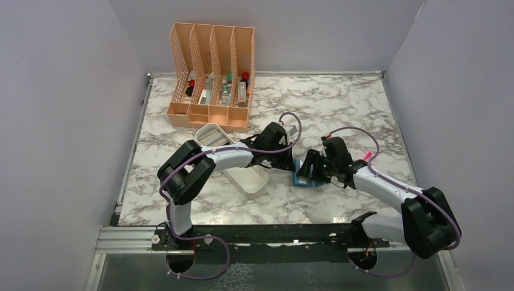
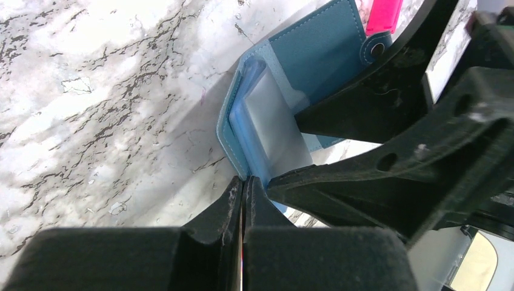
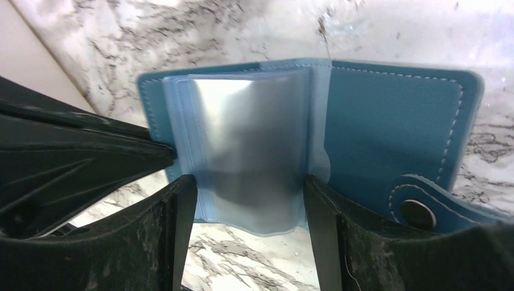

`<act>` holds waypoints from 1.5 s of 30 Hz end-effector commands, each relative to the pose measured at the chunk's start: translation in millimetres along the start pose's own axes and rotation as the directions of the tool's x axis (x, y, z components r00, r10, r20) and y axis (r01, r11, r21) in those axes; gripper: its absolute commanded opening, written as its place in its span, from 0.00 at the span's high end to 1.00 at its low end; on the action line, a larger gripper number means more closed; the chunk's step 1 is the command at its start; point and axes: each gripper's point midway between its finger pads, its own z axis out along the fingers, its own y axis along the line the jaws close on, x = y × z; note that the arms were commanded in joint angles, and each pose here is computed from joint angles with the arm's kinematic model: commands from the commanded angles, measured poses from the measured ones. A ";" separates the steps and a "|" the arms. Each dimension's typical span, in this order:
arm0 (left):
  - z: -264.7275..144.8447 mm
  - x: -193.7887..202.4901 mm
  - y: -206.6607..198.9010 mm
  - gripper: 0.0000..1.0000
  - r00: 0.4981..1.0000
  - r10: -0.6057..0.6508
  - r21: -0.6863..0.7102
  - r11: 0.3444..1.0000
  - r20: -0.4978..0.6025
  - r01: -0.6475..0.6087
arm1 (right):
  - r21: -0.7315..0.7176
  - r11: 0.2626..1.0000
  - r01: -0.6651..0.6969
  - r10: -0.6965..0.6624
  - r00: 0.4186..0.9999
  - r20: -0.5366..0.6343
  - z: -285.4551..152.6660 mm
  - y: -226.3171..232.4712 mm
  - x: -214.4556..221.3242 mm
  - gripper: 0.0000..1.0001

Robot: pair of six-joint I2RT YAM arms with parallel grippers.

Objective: Put the credit cards into the card holder

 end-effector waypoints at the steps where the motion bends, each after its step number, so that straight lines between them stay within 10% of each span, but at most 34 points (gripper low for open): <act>1: -10.9 -1.8 -10.8 1.00 1.000 0.016 0.021 1.000 0.013 -0.016 | 0.008 1.000 -0.008 0.008 1.000 -0.002 5.8 -6.6 9.0 0.32; 9: -11.0 2.4 -6.4 1.00 1.000 0.011 0.008 1.000 0.008 -0.011 | 0.069 0.998 -0.007 0.006 1.000 0.012 5.9 -18.5 8.3 0.46; 45: -10.5 -0.9 5.5 1.00 0.999 0.053 -0.064 0.997 -0.006 -0.053 | 0.537 0.841 -0.068 0.017 0.995 0.100 -21.3 -84.1 -25.3 0.45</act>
